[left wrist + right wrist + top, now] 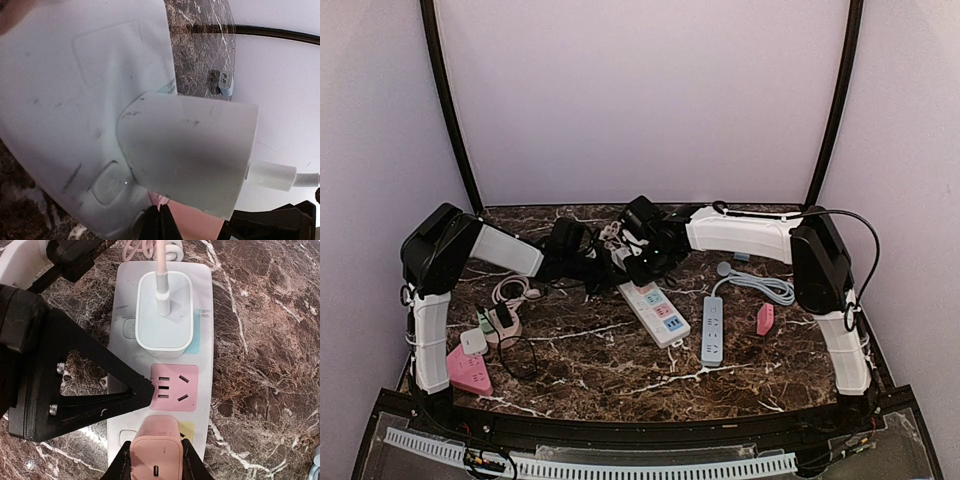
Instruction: Pull the plug off the socket
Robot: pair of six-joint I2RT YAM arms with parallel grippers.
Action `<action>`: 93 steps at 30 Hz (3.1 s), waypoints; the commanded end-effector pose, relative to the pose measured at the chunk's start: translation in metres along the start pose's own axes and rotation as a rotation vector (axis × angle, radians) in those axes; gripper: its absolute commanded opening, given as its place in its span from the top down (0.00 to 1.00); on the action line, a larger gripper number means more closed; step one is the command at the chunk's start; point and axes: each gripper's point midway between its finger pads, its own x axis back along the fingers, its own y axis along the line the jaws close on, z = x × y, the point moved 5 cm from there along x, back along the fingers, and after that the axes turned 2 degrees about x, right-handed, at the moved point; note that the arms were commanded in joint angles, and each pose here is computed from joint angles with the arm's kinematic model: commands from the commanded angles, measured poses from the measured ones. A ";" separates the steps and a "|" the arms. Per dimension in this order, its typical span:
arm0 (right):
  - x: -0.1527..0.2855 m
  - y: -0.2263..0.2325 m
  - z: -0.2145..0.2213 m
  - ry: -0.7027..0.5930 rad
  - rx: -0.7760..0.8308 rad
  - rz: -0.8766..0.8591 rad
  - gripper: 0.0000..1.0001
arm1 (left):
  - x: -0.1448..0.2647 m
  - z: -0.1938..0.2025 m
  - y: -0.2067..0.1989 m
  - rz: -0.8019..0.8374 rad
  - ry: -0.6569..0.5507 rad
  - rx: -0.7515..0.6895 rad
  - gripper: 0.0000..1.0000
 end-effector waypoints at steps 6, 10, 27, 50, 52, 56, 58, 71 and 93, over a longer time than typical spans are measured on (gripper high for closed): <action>0.009 0.009 -0.009 -0.020 -0.002 -0.003 0.96 | -0.006 0.009 0.034 -0.119 0.019 0.079 1.00; 0.015 0.009 -0.015 -0.037 -0.005 -0.007 0.97 | -0.009 0.015 0.057 -0.202 0.030 0.116 1.00; 0.042 0.007 -0.027 -0.077 -0.011 -0.001 1.00 | -0.008 0.026 0.091 -0.336 0.043 0.159 1.00; 0.095 -0.047 -0.031 -0.169 -0.196 -0.050 1.00 | -0.008 0.025 0.035 -0.287 0.084 0.035 1.00; 0.101 -0.053 -0.027 -0.186 -0.209 -0.082 1.00 | -0.002 0.024 0.025 -0.261 0.077 0.031 1.00; 0.112 -0.068 -0.029 -0.234 -0.245 -0.105 1.00 | 0.001 0.022 -0.001 -0.236 0.067 0.009 1.00; 0.112 -0.069 -0.030 -0.249 -0.255 -0.162 1.00 | -0.001 0.027 -0.007 -0.231 0.061 0.001 1.00; 0.100 -0.121 -0.034 -0.253 -0.350 -0.257 1.00 | 0.009 0.029 -0.032 -0.179 0.033 -0.044 1.00; -0.019 -0.217 -0.020 -0.169 -0.650 -0.476 0.87 | 0.057 0.028 -0.087 -0.117 -0.006 -0.166 0.99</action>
